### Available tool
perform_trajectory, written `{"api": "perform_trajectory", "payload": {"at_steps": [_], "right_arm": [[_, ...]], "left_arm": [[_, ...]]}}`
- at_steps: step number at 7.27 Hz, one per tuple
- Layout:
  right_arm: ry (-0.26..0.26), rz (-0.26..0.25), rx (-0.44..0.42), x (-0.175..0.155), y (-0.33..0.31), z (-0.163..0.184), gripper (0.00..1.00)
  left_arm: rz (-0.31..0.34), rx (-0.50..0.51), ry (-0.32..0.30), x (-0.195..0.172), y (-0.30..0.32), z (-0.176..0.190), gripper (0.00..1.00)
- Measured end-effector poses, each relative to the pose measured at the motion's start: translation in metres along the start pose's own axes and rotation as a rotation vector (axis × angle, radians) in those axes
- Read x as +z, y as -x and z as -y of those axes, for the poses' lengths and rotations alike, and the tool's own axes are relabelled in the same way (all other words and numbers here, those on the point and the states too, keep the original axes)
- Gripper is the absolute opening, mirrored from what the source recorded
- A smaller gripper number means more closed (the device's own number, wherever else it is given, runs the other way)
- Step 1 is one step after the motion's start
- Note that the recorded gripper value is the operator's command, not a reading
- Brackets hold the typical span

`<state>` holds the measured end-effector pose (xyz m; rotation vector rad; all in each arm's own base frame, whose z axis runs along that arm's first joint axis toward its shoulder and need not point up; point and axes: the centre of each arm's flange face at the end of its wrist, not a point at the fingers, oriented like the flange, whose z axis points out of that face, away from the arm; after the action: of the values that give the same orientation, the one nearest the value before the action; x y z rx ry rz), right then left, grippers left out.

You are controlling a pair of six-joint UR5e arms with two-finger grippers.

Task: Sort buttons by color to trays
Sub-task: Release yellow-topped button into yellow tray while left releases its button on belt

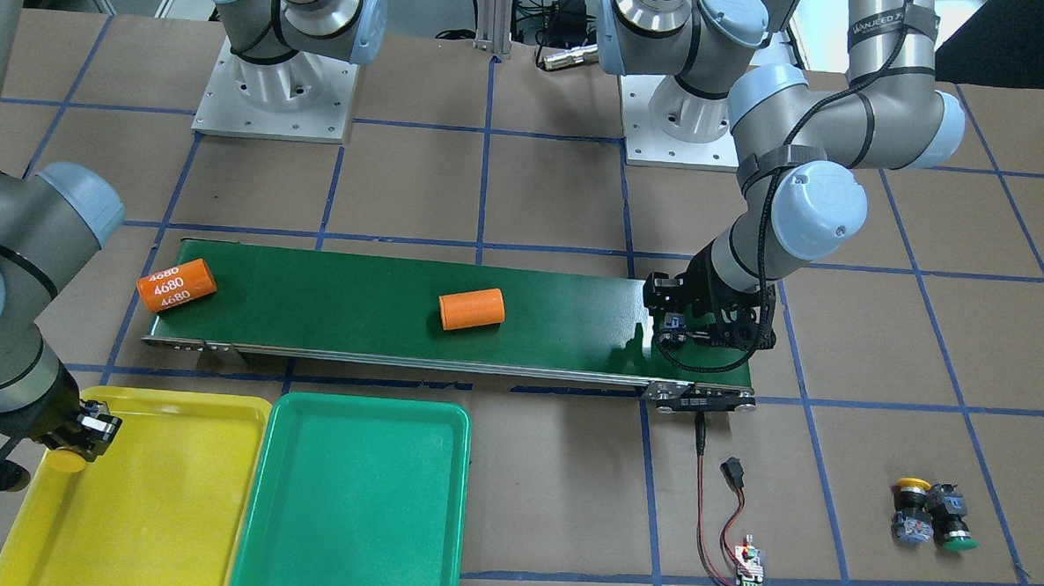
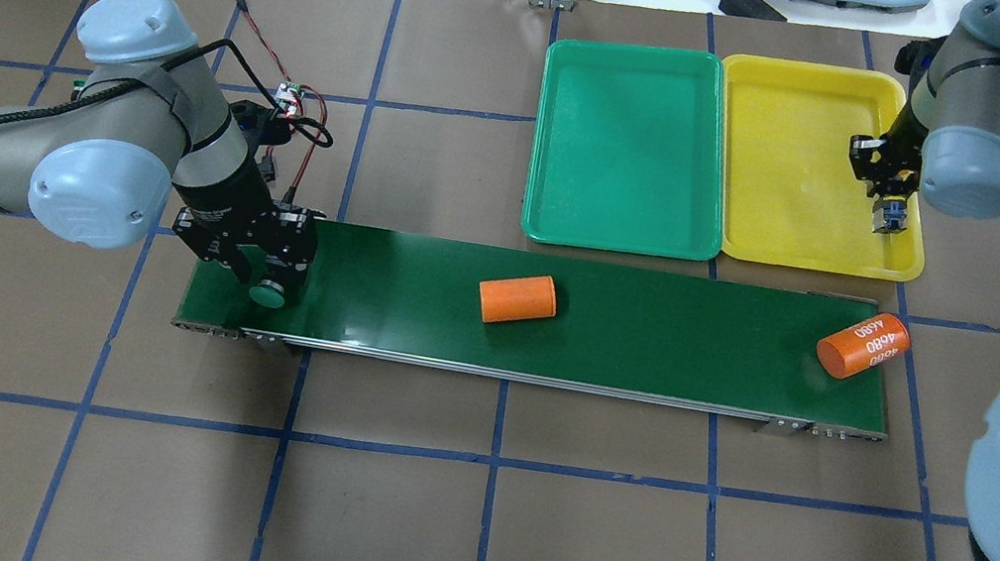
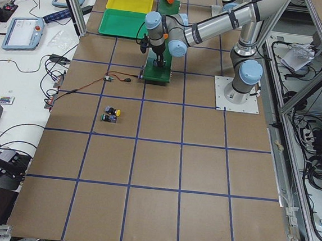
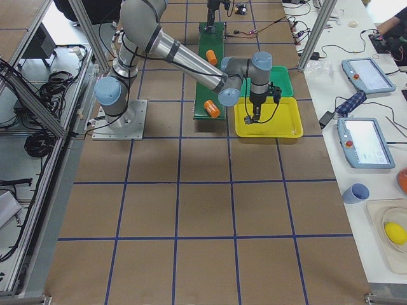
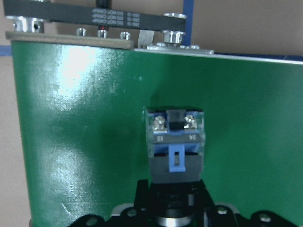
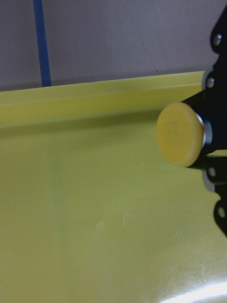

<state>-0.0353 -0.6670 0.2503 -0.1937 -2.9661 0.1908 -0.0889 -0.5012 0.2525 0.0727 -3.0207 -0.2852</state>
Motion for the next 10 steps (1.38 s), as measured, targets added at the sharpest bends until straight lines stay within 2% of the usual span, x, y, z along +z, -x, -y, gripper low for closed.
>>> {"api": "perform_trajectory", "payload": {"at_steps": [2,4,7,9,10], "right_arm": [[0.003,0.004,0.003,0.009,0.001,0.002,0.20],[0.007,0.005,0.002,0.014,0.002,0.002,0.68],[0.000,0.002,0.003,0.020,0.002,0.004,0.71],[-0.007,0.003,0.002,0.020,0.003,0.005,0.72],[-0.007,0.003,0.002,0.020,0.004,0.005,1.00]], "left_arm": [[0.000,-0.011,-0.034,-0.020,0.004,0.011,1.00],[0.010,-0.039,-0.055,-0.071,0.038,0.042,1.00],[0.080,0.007,-0.083,-0.109,0.182,0.115,1.00],[0.068,-0.009,-0.075,-0.092,0.266,0.159,1.00],[0.054,-0.028,-0.064,-0.077,0.296,0.171,1.00]]}}
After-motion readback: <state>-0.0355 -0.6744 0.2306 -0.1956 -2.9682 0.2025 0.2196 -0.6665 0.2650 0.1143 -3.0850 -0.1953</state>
